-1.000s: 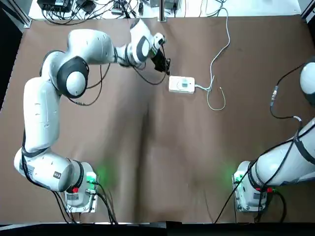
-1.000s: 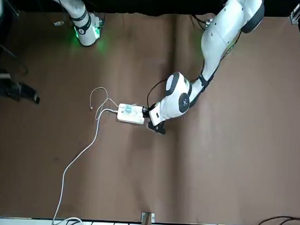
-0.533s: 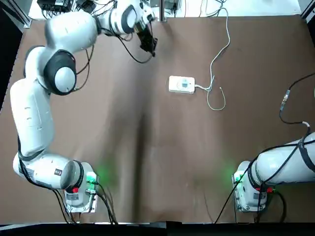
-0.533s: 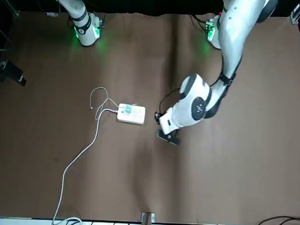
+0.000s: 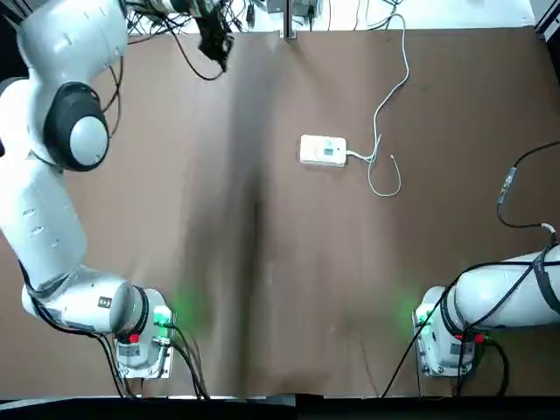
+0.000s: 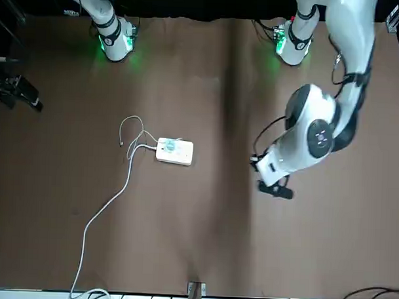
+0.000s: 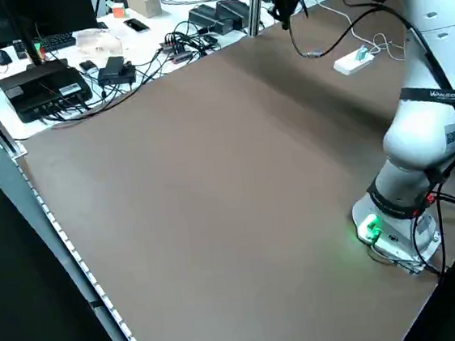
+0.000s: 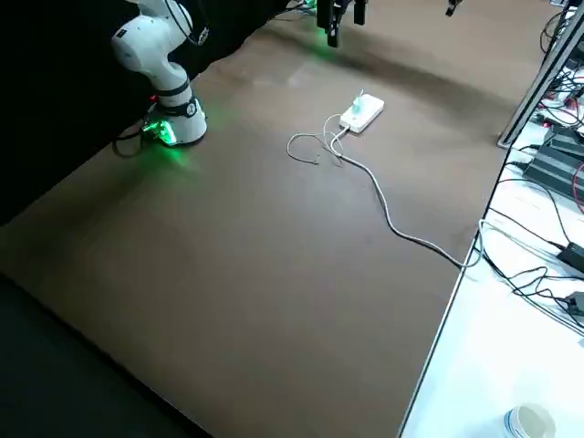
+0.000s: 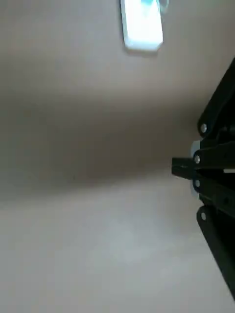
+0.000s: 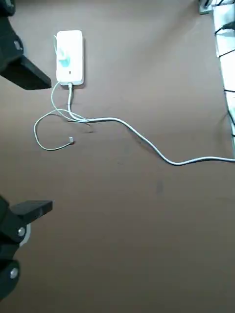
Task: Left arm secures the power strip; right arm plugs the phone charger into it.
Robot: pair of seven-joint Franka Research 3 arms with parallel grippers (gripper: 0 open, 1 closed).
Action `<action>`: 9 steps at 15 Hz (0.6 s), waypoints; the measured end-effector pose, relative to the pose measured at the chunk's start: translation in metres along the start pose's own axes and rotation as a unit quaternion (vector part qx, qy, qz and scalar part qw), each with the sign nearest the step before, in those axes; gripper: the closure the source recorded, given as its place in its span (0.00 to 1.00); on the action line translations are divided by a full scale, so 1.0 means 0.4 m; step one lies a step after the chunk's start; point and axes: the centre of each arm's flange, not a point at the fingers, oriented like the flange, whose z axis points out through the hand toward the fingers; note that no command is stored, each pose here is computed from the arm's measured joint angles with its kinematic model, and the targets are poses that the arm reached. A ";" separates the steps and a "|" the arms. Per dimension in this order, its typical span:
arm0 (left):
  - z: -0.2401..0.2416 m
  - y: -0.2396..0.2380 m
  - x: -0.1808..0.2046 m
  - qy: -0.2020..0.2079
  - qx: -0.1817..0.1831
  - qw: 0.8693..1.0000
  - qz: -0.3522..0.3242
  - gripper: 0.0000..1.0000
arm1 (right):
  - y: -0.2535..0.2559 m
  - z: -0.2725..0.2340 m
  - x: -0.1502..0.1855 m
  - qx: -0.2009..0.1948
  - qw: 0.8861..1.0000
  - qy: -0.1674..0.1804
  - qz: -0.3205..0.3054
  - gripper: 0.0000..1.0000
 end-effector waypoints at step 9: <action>-0.287 -0.272 -0.075 0.023 0.077 0.993 -0.081 0.99 | -0.074 0.006 -0.018 -0.029 0.999 -0.009 -0.026 0.00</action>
